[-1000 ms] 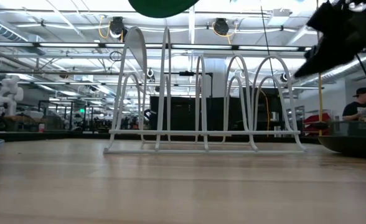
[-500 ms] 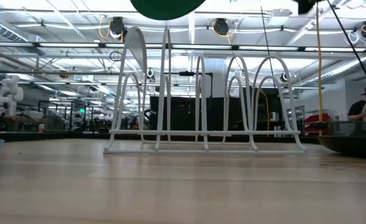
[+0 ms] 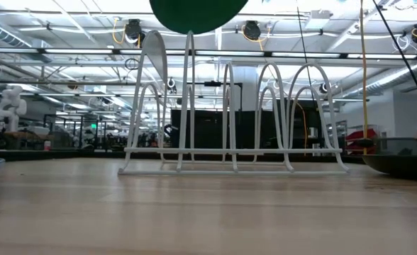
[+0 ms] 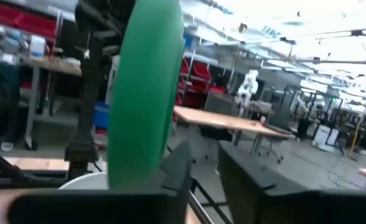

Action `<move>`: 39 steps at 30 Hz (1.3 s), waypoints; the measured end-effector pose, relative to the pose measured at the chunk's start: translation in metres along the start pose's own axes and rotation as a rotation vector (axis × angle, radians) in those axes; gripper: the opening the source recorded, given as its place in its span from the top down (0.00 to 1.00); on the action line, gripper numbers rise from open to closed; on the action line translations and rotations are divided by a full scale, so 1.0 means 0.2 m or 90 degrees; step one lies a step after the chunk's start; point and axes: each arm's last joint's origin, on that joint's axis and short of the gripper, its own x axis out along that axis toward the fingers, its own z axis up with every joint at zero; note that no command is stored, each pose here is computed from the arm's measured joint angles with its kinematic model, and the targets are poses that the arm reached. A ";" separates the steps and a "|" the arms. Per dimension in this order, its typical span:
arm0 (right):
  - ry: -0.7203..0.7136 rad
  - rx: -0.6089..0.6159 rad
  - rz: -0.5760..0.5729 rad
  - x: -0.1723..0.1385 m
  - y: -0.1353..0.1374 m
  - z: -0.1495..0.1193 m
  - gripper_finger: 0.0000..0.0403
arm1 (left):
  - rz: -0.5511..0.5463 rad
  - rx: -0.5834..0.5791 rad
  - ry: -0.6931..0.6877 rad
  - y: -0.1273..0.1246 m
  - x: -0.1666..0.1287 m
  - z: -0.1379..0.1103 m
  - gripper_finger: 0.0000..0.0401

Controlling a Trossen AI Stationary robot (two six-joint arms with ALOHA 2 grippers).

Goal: Sort dishes
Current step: Put the green plate into the dish rack

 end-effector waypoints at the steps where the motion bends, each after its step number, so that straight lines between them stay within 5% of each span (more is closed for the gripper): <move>1: 0.007 -0.003 -0.002 0.02 0.01 0.01 0.77 | 0.001 0.003 0.000 0.00 0.00 0.00 0.98; 8: 0.003 0.029 0.006 0.09 0.00 0.15 0.45 | 0.014 0.022 0.001 0.00 0.00 0.00 0.98; 13: -0.009 0.053 0.018 0.14 0.01 0.21 0.34 | 0.026 0.052 0.003 0.00 0.00 0.00 0.98; 28: 0.027 -0.002 0.059 0.38 0.13 0.24 0.37 | 0.076 0.122 0.024 -0.06 0.06 0.00 0.98; 39: 0.092 -0.058 -0.049 0.50 0.14 0.16 0.39 | 0.062 0.126 0.023 -0.06 0.07 0.00 0.98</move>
